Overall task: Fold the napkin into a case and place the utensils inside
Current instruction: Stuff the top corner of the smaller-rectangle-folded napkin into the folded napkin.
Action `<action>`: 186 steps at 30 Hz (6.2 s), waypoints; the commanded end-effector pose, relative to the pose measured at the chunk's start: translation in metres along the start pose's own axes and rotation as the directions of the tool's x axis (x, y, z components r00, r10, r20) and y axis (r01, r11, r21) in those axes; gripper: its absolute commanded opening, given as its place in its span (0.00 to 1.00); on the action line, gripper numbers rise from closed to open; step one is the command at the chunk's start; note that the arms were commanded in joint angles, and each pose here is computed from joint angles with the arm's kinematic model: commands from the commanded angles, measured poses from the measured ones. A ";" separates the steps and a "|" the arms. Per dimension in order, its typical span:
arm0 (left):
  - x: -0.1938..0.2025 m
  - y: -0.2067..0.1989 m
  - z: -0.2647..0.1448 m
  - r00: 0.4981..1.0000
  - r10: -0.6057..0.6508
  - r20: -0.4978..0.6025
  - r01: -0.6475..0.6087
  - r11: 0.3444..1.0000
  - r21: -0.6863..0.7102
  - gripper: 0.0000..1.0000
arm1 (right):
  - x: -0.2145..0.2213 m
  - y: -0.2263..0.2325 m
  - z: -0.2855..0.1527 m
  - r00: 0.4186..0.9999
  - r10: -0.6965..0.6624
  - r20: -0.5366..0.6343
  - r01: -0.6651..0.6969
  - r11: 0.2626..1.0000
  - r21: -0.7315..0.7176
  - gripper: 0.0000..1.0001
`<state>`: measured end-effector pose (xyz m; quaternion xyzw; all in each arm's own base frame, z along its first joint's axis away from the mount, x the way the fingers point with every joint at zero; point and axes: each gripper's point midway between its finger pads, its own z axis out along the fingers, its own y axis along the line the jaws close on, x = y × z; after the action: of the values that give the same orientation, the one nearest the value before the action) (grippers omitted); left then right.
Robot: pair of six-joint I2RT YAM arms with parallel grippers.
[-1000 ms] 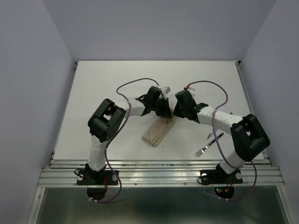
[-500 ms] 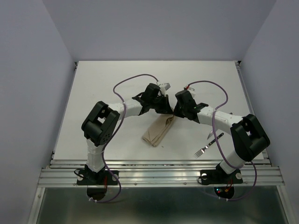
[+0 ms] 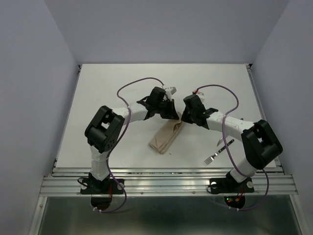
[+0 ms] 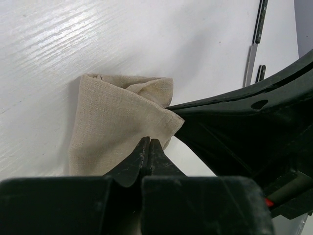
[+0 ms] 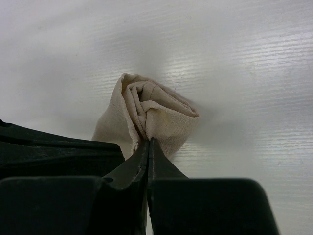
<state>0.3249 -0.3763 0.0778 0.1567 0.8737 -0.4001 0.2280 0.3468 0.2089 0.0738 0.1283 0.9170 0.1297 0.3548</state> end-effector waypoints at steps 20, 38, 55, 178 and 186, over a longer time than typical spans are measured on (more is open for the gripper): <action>0.037 0.002 0.043 0.999 -0.013 -0.039 0.014 1.000 0.015 0.00 | -0.012 0.015 -0.009 0.999 0.023 0.041 -0.020 0.998 -0.060 0.01; -0.005 -0.030 -0.007 0.997 0.047 0.055 -0.050 0.998 0.049 0.00 | -0.012 0.010 -0.009 0.999 0.028 0.039 -0.026 0.998 -0.053 0.01; -0.013 -0.031 0.009 0.995 -0.031 0.097 0.023 0.996 0.087 0.00 | -0.011 0.013 -0.008 0.999 0.030 0.026 -0.028 0.997 -0.066 0.01; 0.039 -0.084 0.024 0.970 -0.244 0.024 0.228 0.934 0.274 0.00 | 0.017 -0.028 -0.008 0.993 0.117 -0.021 -0.117 0.993 0.013 0.01; 0.045 -0.070 0.016 0.975 -0.223 0.009 0.216 0.952 0.216 0.00 | 0.017 -0.032 -0.007 0.993 0.117 -0.024 -0.117 0.993 0.023 0.01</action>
<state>0.2713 -0.4266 0.0585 0.0350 0.8529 -0.4921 0.1707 0.3171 0.1791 0.0529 0.1792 0.9212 0.1269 0.3213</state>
